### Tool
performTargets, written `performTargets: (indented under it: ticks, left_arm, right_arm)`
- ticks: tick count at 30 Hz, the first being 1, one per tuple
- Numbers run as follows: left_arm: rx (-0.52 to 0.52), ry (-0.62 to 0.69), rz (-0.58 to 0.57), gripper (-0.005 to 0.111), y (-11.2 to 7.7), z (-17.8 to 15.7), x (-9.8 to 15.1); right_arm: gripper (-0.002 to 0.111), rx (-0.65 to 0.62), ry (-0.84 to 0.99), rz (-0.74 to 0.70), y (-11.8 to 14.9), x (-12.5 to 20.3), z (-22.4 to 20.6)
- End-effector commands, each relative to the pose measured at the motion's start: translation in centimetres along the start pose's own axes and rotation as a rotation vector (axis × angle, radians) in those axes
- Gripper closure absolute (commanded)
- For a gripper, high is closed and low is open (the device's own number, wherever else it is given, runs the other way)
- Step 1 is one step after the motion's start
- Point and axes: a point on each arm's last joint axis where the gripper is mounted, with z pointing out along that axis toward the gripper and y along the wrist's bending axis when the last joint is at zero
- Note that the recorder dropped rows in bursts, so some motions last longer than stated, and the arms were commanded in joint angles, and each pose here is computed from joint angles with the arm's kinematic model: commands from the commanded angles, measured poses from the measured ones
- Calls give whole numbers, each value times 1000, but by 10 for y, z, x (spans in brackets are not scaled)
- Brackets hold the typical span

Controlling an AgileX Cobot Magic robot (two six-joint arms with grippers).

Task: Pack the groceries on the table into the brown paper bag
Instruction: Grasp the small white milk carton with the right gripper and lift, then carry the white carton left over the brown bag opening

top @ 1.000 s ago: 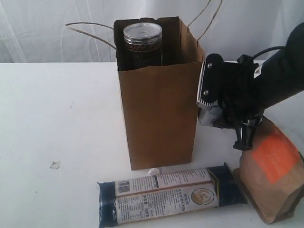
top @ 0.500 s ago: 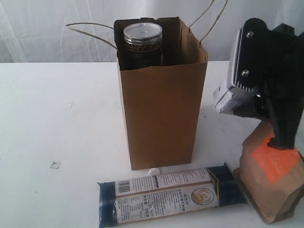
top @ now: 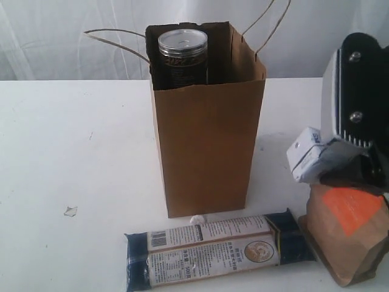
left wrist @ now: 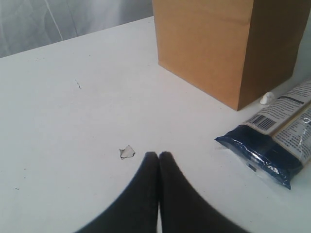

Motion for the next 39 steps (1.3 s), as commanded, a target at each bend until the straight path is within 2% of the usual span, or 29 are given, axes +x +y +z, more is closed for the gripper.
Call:
performTargets:
  ticks: [1,6,10,14,19,25,34,39]
  left_arm:
    - [1,3,-7,107,0,0,1]
    - [1,3,-7,107,0,0,1]
    - [1,3,-7,107,0,0,1]
    - [1,3,-7,107,0,0,1]
    - [1,3,-7,107,0,0,1]
    - [1,3,-7,107,0,0,1]
    - [1,3,-7,107,0,0,1]
    - [1,3,-7,107,0,0,1]
  right_arm:
    - [108,-48,-40,-15,11,-15,3]
    - [108,-140,-27,-3,20,-31,21]
    - [108,-212,60,106,26,-43,49]
    - [108,-245,188,180,29,-48,81]
    - [108,-256,200,224,33,-56,99]
    - [108,-74,-79,428,17,-72,72]
    - [108,76,-530,480,12,-89,4]
    - [108,211,-835,494,4,-97,-37]
